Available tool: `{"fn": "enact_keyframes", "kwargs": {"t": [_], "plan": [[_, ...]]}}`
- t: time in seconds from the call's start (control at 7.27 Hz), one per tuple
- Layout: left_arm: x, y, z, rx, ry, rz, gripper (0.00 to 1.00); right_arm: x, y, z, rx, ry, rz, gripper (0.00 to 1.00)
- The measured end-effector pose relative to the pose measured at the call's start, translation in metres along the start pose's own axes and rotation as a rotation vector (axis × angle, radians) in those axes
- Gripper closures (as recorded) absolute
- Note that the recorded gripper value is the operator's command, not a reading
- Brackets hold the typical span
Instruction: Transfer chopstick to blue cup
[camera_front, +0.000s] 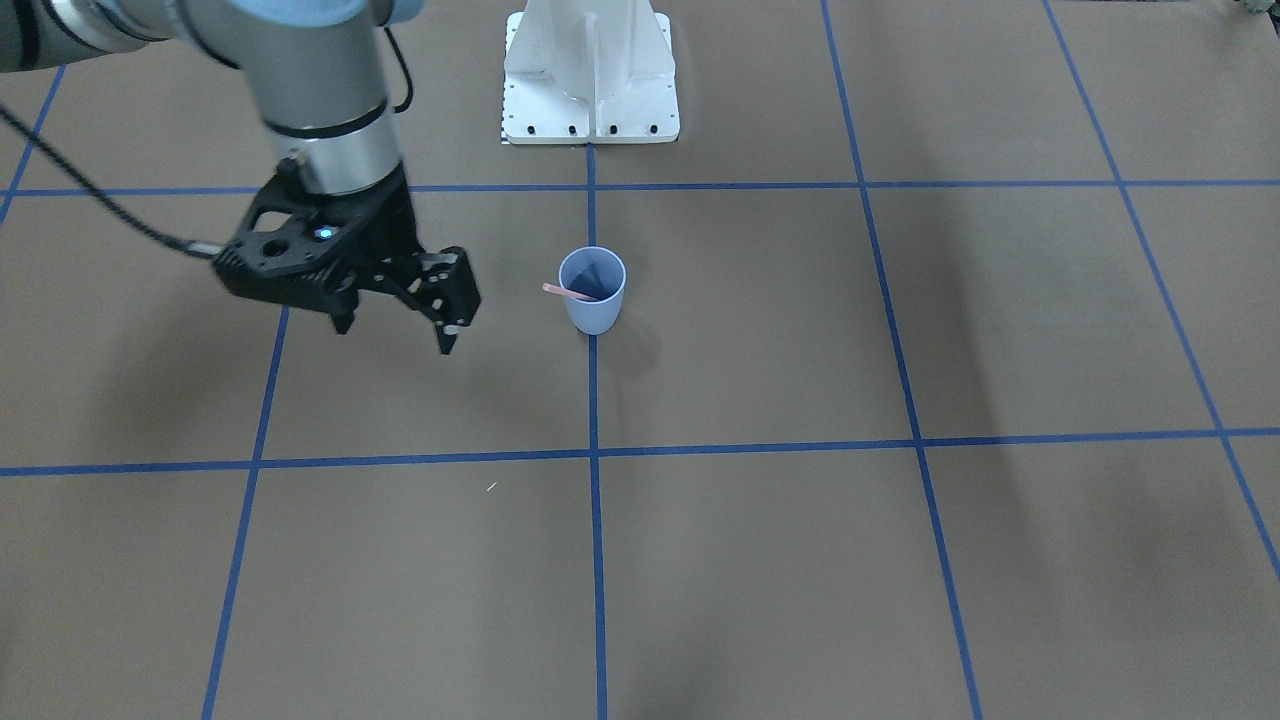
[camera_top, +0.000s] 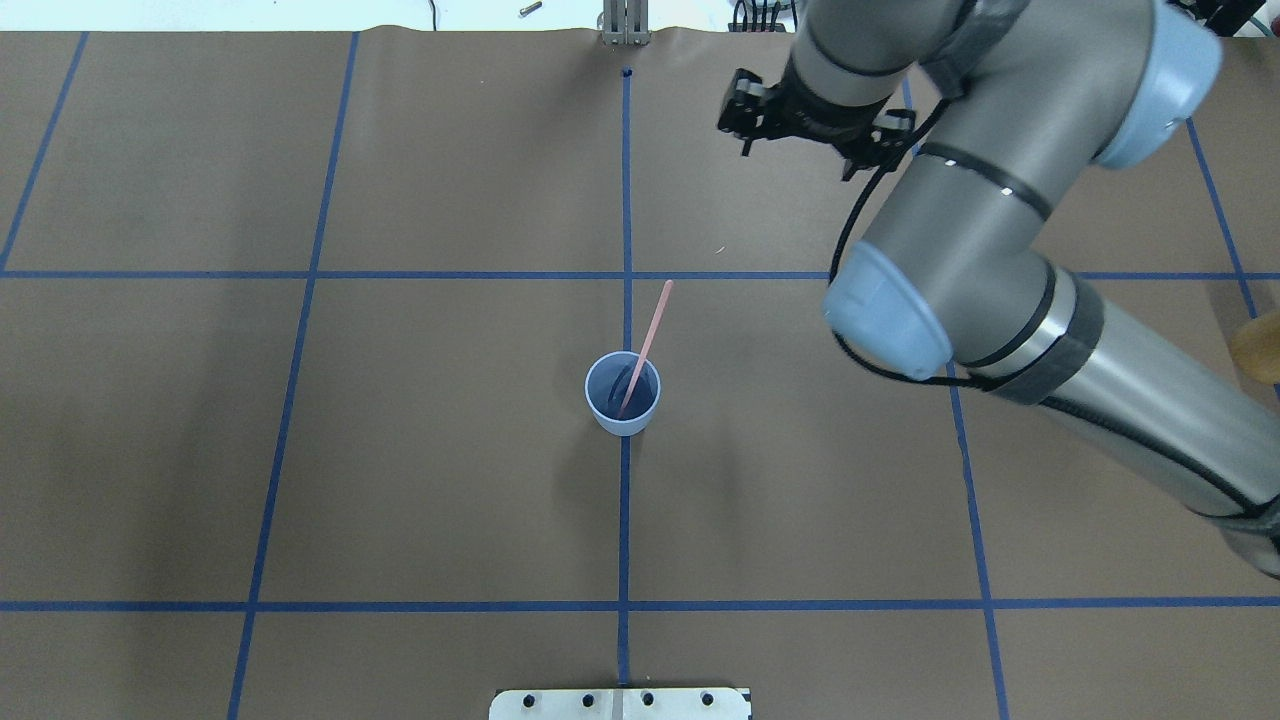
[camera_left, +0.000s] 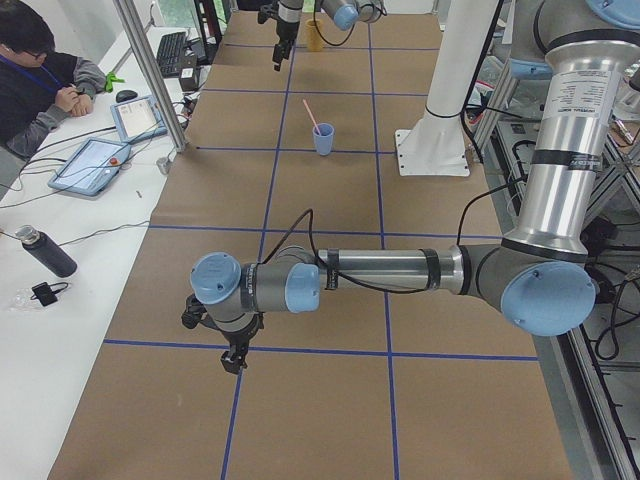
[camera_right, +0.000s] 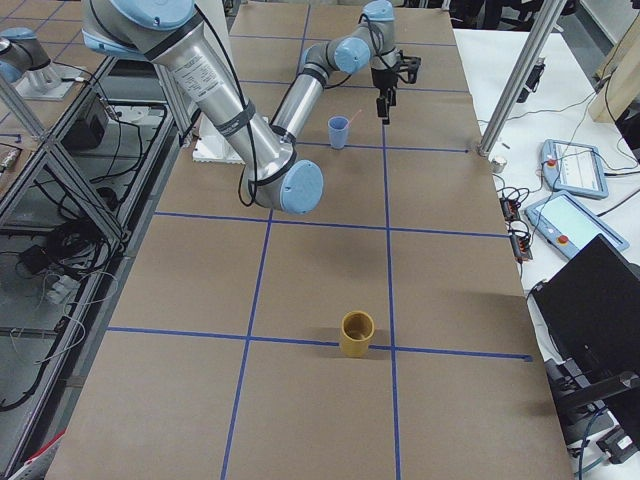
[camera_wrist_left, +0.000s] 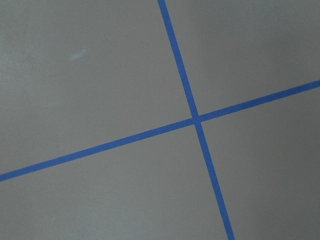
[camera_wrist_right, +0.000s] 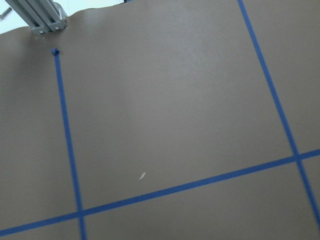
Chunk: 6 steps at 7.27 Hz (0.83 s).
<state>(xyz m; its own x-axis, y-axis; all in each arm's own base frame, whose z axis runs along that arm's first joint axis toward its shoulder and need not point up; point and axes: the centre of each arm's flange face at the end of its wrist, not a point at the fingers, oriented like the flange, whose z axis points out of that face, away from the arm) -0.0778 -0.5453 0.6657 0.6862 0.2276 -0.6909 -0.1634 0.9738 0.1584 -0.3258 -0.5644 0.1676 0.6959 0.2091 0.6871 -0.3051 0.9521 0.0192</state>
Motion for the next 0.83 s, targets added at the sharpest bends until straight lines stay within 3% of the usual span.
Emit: {"fn": "enact_keyframes", "kwargs": {"t": [0.28, 0.41, 0.55, 0.83], "plan": [[0.001, 0.009, 0.002, 0.000, 0.009, -0.081, 0.02, 0.148, -0.086, 0.020, -0.098, 0.016, -0.173, 0.00], [0.001, 0.011, 0.003, 0.004, 0.015, -0.088, 0.01, 0.232, -0.110, 0.029, -0.132, 0.007, -0.242, 0.00], [0.001, 0.012, 0.003, 0.011, 0.017, -0.086, 0.02, 0.320, -0.115, 0.040, -0.160, 0.016, -0.283, 0.00], [0.002, 0.014, 0.002, 0.019, 0.015, -0.081, 0.02, 0.468, -0.088, 0.056, -0.199, 0.040, -0.278, 0.00]]}}
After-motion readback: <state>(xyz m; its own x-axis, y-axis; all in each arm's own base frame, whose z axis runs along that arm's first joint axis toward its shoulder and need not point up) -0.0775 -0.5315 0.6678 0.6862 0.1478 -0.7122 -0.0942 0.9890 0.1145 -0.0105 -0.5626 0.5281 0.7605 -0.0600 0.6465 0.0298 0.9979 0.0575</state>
